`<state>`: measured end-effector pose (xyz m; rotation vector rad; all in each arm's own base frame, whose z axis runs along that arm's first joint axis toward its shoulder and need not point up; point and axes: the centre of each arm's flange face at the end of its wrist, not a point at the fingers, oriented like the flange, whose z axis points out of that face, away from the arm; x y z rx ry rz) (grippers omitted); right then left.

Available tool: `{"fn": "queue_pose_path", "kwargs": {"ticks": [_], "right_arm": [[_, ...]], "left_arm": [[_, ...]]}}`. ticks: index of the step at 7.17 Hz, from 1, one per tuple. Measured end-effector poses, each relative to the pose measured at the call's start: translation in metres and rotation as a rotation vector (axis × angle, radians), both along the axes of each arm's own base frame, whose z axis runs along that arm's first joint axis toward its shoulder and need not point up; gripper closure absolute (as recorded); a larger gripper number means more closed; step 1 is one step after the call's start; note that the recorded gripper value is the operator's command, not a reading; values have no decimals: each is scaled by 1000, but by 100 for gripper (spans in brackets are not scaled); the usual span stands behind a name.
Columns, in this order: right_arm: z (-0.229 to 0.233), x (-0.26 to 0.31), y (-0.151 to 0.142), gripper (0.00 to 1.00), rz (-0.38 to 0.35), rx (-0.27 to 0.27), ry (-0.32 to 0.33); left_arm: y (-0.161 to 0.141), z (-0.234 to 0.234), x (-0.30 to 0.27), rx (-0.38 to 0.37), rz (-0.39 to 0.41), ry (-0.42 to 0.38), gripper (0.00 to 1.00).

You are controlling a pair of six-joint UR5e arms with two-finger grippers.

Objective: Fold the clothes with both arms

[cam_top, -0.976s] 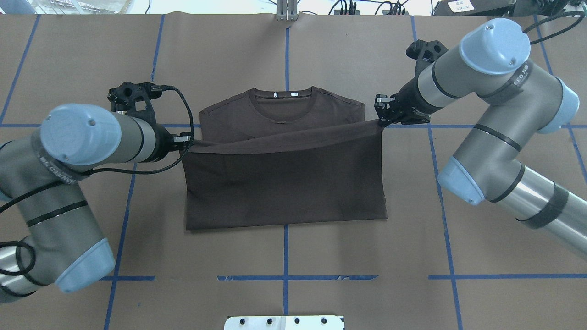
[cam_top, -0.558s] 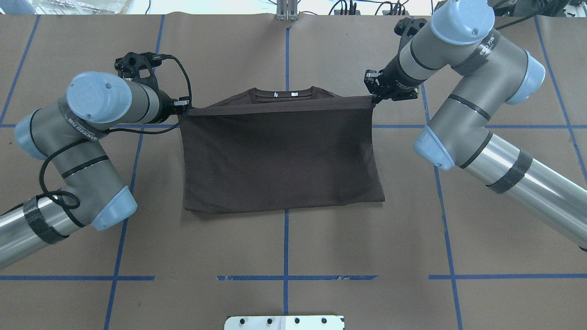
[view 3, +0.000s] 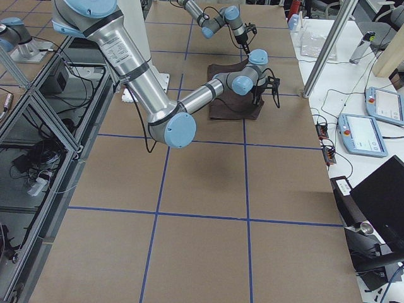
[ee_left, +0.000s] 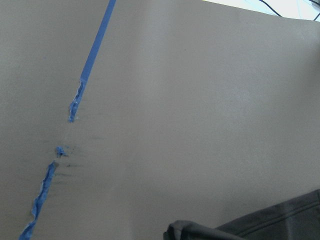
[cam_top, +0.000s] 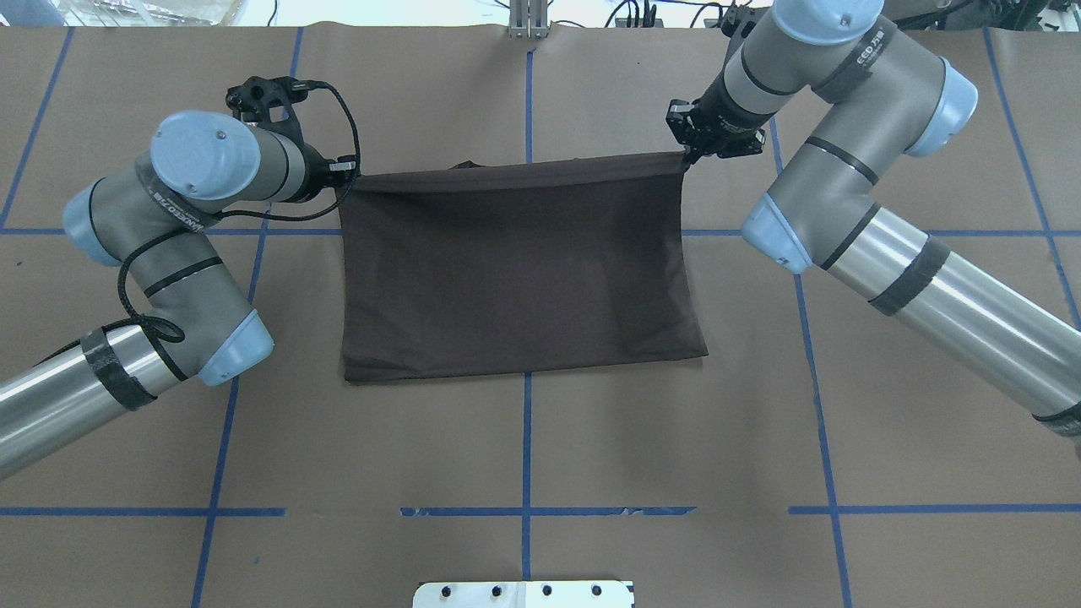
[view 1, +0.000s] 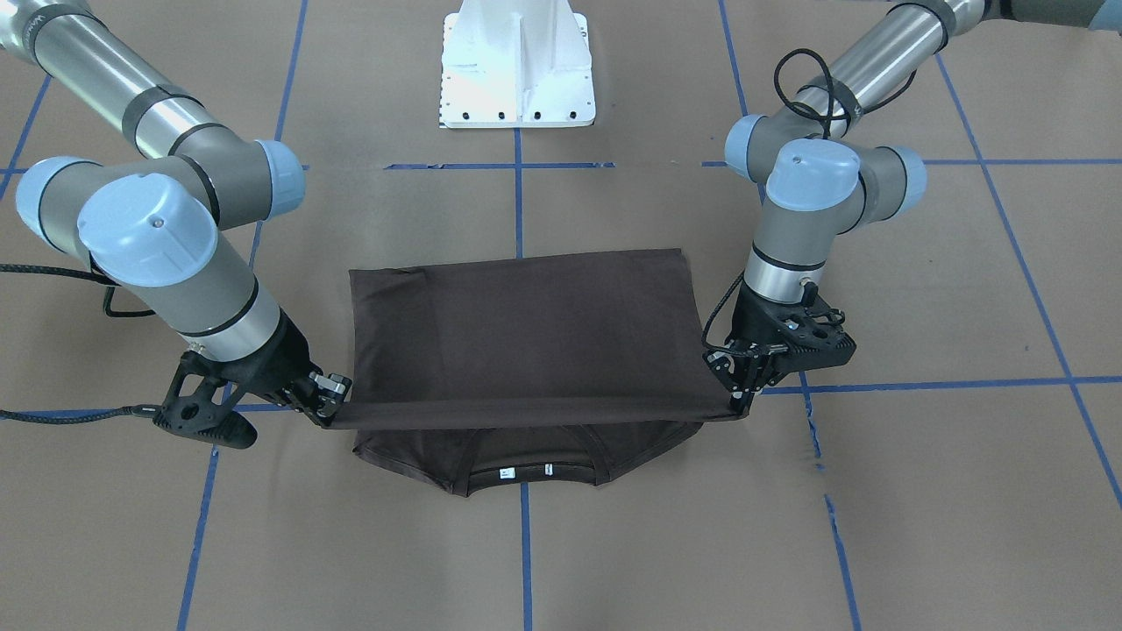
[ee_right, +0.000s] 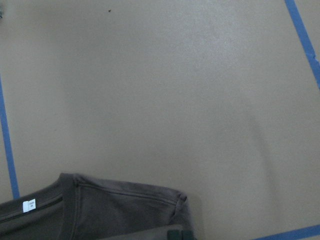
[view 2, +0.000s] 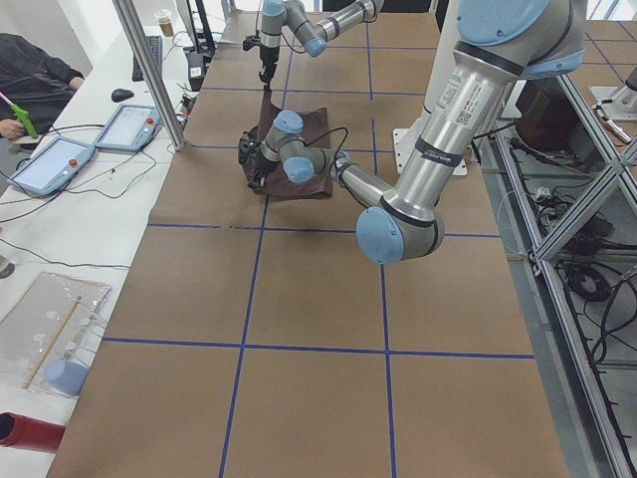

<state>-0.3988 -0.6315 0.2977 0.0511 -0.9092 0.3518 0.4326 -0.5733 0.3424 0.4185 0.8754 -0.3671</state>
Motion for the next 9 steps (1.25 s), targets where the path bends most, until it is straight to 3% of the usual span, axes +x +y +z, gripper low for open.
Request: {"fn": "queue_pose_path", "kwargs": {"ticks": [2,3,4,5,9], "right_arm": [[9,-9,-11,100,3,8,-1],[18,-13,-13,100,2,26,-15],[23,-15,-13,100,0,36,-24],[25,-16,-13,1,0,40,-27],[29,-15,0,0,-11,49,-50]], "left_arm": [[-3,-14,3,10,-4,17,95],[-4,-19,4,13,-5,23,81],[-5,-20,4,13,-6,24,54],[-5,-20,5,12,-7,22,1],[-7,-23,6,15,4,23,0]]}}
